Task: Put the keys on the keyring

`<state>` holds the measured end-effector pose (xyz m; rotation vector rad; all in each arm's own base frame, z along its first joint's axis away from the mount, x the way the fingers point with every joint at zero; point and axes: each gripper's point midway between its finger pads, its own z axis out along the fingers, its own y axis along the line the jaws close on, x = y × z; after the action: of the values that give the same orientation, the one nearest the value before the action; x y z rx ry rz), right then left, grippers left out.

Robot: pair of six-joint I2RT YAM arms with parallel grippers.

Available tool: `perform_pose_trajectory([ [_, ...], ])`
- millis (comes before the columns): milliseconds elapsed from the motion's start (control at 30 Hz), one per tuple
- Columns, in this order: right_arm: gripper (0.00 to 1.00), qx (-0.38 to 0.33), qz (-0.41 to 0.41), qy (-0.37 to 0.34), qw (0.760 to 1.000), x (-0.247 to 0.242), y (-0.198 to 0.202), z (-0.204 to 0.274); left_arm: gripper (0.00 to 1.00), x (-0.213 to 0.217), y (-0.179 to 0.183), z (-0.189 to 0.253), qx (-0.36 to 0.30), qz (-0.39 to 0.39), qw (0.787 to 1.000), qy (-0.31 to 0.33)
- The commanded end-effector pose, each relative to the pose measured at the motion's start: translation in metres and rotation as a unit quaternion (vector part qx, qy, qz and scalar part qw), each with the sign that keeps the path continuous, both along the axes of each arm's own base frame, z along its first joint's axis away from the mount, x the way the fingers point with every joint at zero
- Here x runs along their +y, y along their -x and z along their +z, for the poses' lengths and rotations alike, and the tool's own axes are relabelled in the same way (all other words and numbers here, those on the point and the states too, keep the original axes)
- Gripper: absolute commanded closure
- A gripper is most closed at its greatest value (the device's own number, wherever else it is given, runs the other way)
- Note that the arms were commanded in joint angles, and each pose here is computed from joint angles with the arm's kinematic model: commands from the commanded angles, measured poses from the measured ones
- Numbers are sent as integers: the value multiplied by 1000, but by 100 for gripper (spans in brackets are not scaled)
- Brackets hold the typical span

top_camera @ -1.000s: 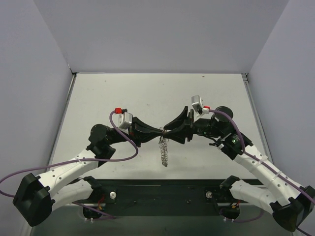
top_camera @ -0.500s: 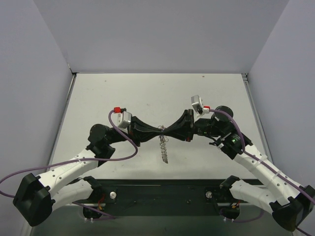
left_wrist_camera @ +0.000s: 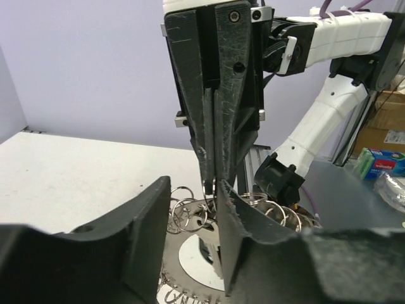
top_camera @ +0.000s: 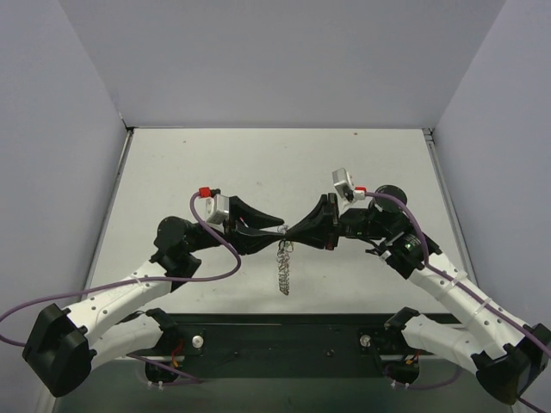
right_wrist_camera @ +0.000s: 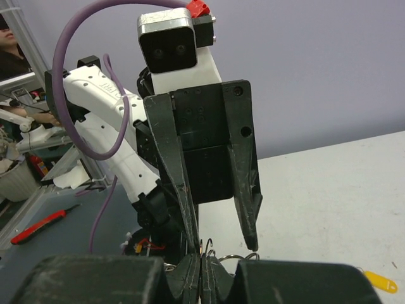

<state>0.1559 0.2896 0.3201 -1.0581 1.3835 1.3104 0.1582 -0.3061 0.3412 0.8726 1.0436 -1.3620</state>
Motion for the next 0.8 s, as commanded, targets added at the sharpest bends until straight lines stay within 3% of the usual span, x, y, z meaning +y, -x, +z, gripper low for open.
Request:
perform_pose_trajectory([
  [0, 100, -41, 12, -18, 999, 3, 1, 19, 50, 10, 11, 44, -57, 9, 997, 53],
  [133, 100, -43, 13, -17, 999, 3, 2, 18, 36, 13, 4, 44, -56, 33, 997, 50],
  [500, 100, -67, 15, 5, 998, 1, -1, 5, 35, 33, -28, 48, -9, 70, 997, 31],
  [767, 100, -110, 52, 28, 992, -1, 8, -18, 37, 30, -68, 11, 72, 115, 990, -48],
])
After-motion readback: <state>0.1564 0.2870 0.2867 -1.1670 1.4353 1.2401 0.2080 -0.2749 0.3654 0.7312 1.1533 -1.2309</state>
